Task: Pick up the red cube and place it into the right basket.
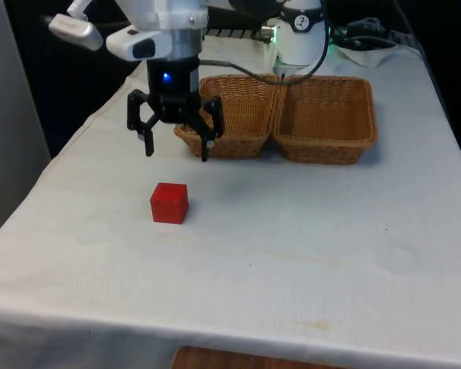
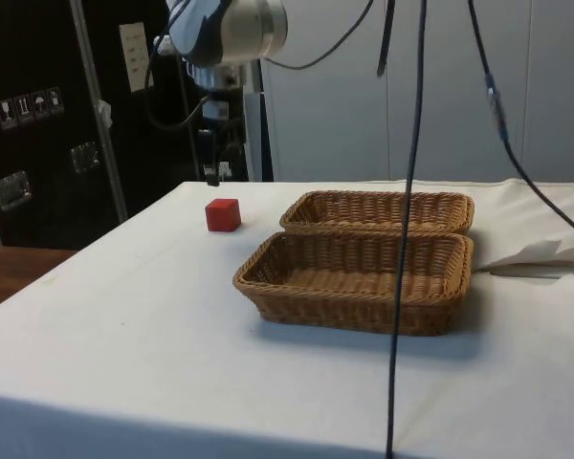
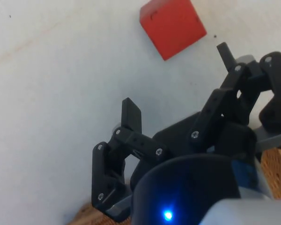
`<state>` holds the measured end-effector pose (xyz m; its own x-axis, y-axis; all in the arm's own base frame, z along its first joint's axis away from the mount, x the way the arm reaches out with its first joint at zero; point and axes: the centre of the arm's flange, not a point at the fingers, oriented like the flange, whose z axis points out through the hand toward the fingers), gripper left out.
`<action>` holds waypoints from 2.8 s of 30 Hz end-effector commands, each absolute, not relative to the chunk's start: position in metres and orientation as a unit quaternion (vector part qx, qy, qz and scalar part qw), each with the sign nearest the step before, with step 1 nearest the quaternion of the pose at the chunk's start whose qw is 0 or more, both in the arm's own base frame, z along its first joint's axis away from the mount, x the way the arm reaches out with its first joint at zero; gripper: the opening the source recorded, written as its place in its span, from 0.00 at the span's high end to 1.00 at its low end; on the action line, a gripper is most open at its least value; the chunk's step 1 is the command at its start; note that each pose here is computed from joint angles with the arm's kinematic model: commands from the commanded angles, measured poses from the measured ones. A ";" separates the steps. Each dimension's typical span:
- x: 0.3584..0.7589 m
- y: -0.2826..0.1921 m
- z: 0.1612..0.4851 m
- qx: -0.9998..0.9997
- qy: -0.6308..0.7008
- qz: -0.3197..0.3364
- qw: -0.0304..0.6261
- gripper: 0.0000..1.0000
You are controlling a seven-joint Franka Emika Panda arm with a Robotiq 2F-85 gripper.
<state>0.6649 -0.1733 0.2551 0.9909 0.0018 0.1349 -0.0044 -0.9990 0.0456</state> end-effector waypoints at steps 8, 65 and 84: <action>0.678 -0.175 0.233 0.997 -0.014 0.075 0.018 0.00; 0.675 -0.175 0.205 0.995 -0.029 0.091 0.039 0.97; 0.648 -0.179 0.259 0.994 -0.024 0.094 0.043 0.97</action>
